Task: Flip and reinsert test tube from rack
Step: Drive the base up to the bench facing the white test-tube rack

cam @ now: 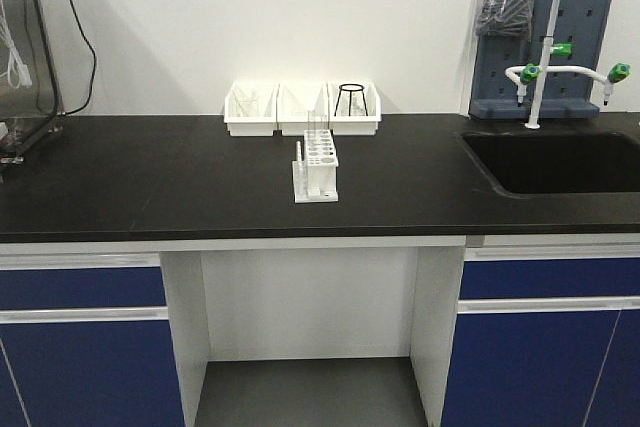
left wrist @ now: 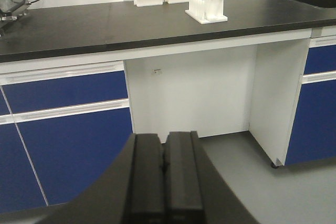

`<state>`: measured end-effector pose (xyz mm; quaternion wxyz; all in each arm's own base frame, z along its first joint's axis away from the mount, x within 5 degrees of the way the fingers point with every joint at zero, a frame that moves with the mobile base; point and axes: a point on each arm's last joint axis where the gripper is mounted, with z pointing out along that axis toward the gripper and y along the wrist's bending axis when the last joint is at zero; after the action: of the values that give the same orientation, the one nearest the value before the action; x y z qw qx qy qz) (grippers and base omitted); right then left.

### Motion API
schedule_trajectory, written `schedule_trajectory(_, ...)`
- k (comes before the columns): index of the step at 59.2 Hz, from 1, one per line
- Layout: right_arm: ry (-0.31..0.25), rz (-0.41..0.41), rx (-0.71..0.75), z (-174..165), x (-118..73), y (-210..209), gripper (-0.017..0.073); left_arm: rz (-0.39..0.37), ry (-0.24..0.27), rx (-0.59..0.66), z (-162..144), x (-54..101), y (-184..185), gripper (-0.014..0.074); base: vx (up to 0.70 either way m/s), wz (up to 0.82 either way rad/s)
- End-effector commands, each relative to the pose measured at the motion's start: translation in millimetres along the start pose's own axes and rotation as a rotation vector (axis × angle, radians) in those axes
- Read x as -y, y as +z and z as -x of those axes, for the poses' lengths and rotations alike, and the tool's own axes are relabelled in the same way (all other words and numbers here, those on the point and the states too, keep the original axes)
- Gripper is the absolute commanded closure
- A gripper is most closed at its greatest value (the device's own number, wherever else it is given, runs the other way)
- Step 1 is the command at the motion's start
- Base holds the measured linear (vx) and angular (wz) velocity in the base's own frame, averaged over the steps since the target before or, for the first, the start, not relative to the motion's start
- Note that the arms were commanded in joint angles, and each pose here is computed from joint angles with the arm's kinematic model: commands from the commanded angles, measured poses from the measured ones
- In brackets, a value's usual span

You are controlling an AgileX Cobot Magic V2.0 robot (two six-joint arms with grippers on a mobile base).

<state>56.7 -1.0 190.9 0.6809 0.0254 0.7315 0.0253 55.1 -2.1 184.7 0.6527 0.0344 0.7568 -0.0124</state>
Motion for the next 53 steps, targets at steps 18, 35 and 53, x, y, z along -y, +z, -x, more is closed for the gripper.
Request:
schedule_trajectory(18, -0.01, 0.018, 0.087, 6.7, -1.8, -1.3, 0.057, -0.013, -0.014, 0.091, 8.8, 1.1, -1.3, 0.0599, 0.03, 0.0)
schedule_trajectory(35, -0.01, 0.018, 0.087, 6.7, -1.8, -1.3, 0.057, -0.013, -0.014, 0.091, 8.8, 1.1, -1.3, 0.0599, 0.17, -0.04)
schedule_trajectory(53, -0.01, 0.018, 0.087, 6.7, -1.8, -1.3, 0.057, -0.013, -0.014, 0.091, 8.8, 1.1, -1.3, 0.0599, 0.32, -0.02)
